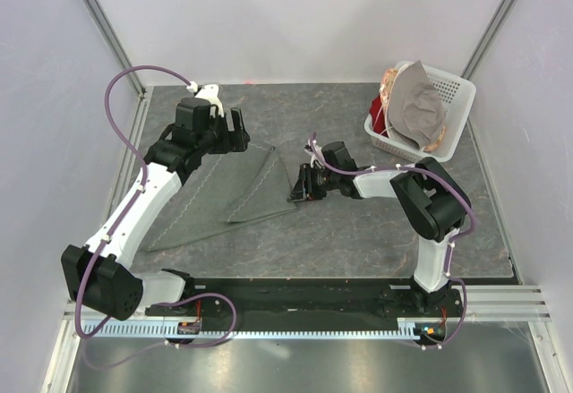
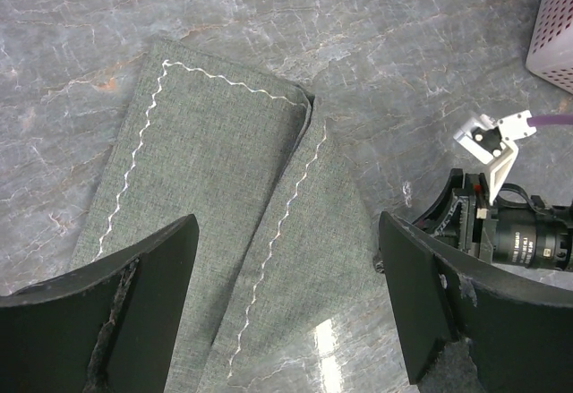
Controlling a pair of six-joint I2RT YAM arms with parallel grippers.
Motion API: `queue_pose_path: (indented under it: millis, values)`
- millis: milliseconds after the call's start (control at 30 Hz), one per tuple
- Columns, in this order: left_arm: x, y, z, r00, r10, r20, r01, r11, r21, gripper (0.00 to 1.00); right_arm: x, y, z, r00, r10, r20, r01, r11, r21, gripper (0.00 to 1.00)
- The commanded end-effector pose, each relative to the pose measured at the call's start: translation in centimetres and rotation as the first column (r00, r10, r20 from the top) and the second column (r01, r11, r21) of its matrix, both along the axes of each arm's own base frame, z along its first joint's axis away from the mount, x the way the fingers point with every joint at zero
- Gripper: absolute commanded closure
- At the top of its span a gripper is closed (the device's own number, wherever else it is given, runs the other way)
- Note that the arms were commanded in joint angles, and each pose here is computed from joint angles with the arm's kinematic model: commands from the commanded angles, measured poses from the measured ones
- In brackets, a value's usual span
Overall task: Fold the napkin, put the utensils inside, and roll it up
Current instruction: Fold the napkin
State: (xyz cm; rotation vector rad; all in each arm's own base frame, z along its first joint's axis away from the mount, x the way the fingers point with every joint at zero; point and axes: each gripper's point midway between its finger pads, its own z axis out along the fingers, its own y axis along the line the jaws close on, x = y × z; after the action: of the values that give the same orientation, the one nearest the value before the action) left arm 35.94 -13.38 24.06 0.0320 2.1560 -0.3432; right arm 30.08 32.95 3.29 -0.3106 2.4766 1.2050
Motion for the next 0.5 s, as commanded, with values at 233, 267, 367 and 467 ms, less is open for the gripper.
queue_pose_path:
  millis: [233, 267, 367, 467]
  values:
    - [0.7, 0.1, 0.7, 0.999, -0.011, 0.045, 0.010, 1.000, 0.015, 0.11, 0.2, 0.0, -1.3, 1.000, -0.012, -0.023, 0.011, 1.000, -0.006, 0.76]
    - [0.7, 0.1, 0.8, 0.999, -0.009, 0.047, 0.009, 1.000, 0.014, 0.11, 0.2, -0.2, -1.4, 0.999, -0.019, -0.026, 0.018, 1.000, -0.014, 0.77]
    - [0.7, 0.1, 0.8, 0.999, -0.010, 0.046, 0.009, 1.000, 0.015, 0.11, 0.4, -0.4, -1.7, 0.999, -0.041, -0.026, 0.040, 0.999, -0.031, 0.89]
    - [0.7, 0.0, 0.8, 0.999, -0.011, 0.047, 0.011, 1.000, 0.011, 0.11, 0.6, -0.6, -1.9, 0.997, -0.066, -0.034, 0.065, 0.997, -0.046, 1.00]
